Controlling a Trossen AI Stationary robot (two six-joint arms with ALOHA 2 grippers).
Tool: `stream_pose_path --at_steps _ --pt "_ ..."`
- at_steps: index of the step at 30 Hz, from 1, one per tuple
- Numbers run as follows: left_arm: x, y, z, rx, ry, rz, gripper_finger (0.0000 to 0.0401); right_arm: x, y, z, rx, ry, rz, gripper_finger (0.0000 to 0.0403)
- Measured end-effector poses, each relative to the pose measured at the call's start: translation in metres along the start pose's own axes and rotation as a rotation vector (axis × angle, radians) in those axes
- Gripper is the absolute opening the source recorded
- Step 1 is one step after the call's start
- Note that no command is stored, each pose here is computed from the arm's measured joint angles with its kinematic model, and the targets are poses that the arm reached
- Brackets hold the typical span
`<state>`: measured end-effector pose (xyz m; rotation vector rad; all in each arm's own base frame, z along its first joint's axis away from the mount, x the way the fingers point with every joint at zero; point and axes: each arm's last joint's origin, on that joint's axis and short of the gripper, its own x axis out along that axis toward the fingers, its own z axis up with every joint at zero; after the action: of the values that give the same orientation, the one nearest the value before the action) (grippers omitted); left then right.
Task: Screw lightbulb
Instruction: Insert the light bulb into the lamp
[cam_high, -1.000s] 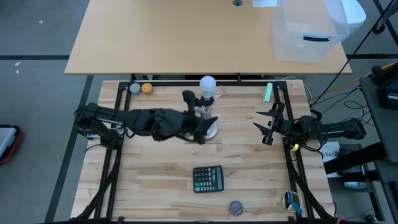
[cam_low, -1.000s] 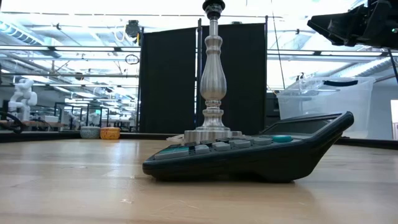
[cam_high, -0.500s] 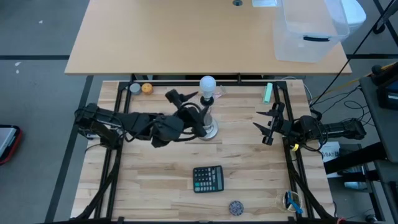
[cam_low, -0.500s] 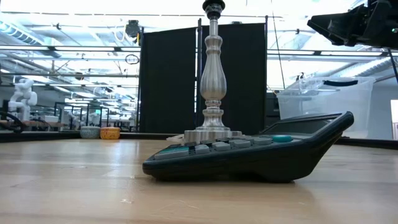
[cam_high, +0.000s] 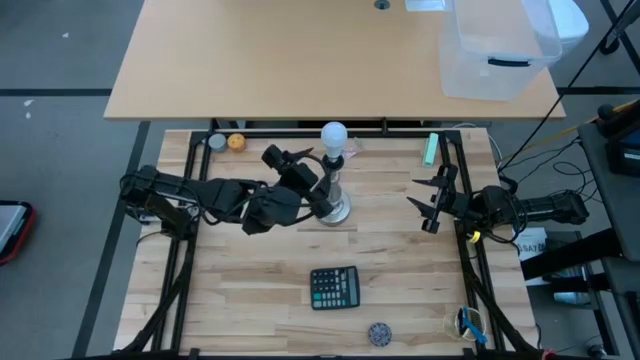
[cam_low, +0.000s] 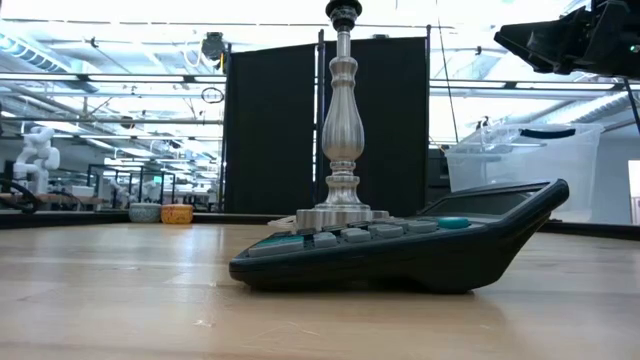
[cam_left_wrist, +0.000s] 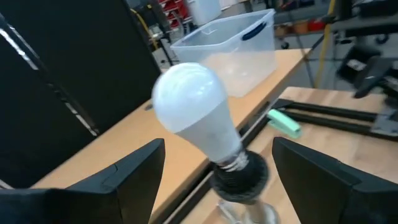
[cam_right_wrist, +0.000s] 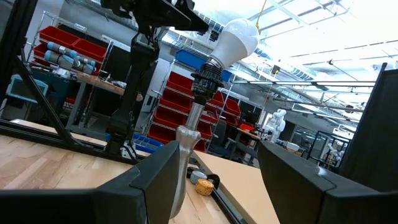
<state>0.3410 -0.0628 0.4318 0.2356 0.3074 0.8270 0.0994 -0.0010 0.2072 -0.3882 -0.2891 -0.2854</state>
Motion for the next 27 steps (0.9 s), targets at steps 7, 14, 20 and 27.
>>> stream_pose_path --at_steps 7,14,20,27 --pt "-0.013 -0.012 0.002 0.017 -0.022 -0.196 0.0302 0.000 0.000 0.000 0.000 0.000 -0.001 0.0212" --pt "-0.028 -0.024 0.018 0.028 -0.187 -0.507 0.0302 0.000 0.000 0.000 0.000 0.000 0.000 0.0212" --pt "-0.028 -0.022 0.034 0.002 -0.352 -0.602 0.0302 0.000 0.000 0.000 0.000 0.000 0.000 0.0212" --pt "-0.008 -0.005 0.045 -0.117 -0.415 -0.522 0.0302 0.000 0.000 0.000 0.000 0.000 0.000 0.0212"
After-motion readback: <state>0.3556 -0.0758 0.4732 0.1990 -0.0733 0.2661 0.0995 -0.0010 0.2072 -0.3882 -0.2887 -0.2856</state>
